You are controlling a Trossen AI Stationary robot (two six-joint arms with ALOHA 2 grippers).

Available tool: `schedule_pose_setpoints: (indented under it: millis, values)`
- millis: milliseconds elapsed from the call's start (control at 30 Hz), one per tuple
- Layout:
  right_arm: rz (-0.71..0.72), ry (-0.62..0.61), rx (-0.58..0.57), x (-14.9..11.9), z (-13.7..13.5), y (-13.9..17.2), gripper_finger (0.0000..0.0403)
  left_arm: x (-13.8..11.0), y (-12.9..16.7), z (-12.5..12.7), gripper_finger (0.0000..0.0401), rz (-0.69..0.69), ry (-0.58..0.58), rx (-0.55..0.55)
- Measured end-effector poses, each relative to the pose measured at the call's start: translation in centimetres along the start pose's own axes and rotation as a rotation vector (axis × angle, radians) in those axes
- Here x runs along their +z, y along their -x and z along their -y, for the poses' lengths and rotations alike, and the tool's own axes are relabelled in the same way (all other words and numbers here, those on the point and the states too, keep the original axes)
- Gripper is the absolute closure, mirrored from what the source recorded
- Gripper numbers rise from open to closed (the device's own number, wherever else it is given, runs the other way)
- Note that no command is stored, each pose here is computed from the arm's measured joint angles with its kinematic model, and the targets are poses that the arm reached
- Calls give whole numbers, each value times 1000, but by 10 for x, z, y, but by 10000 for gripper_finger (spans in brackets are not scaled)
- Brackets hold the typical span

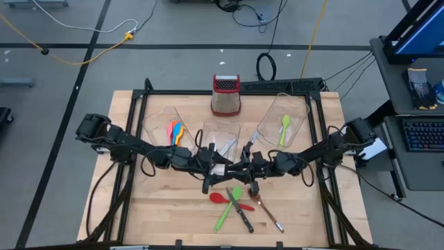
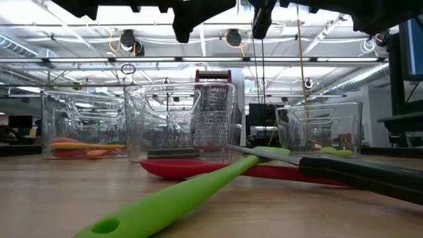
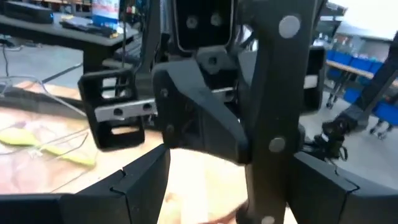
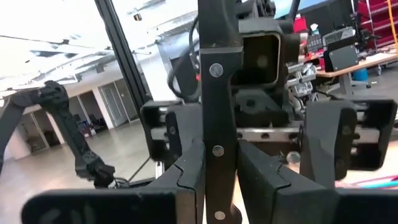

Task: Pick & Place Kitchen Items
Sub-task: Put the black knife into the middle transparent bin

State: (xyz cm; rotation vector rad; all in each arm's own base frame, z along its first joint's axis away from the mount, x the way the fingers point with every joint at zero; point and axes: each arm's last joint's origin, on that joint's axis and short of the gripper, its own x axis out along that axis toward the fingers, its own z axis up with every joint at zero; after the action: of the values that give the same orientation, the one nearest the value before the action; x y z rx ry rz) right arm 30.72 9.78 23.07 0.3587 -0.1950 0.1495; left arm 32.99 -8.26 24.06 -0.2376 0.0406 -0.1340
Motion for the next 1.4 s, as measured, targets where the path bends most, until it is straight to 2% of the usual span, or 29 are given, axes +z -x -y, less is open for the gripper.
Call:
schedule_pose_setpoints:
  millis: [233, 333, 467, 667, 700, 1033, 1400]
  values:
    - [8, 5, 3, 1, 0, 0, 342, -2, 2, 2, 117, -46, -2, -2]
    - [5, 5, 2, 1, 0, 0, 342, -3, 2, 2, 135, -53, -2, 0]
    - [-1, 2, -5, 0, 0, 0, 342, -3, 2, 2, 198, -55, 0, -2]
    - [-16, 0, -26, -2, 2, 0, 342, -4, 2, 3, 340, -64, -20, -19]
    - [-22, 4, -31, -2, 2, 0, 341, -4, 3, 3, 351, -67, -25, -20]
    - [-84, 11, -39, -9, 3, 0, 281, -12, 3, 0, 348, -150, 37, 17]
    - [-194, 31, -104, -20, 8, 2, 278, -23, 6, -5, 348, -246, 89, 124]
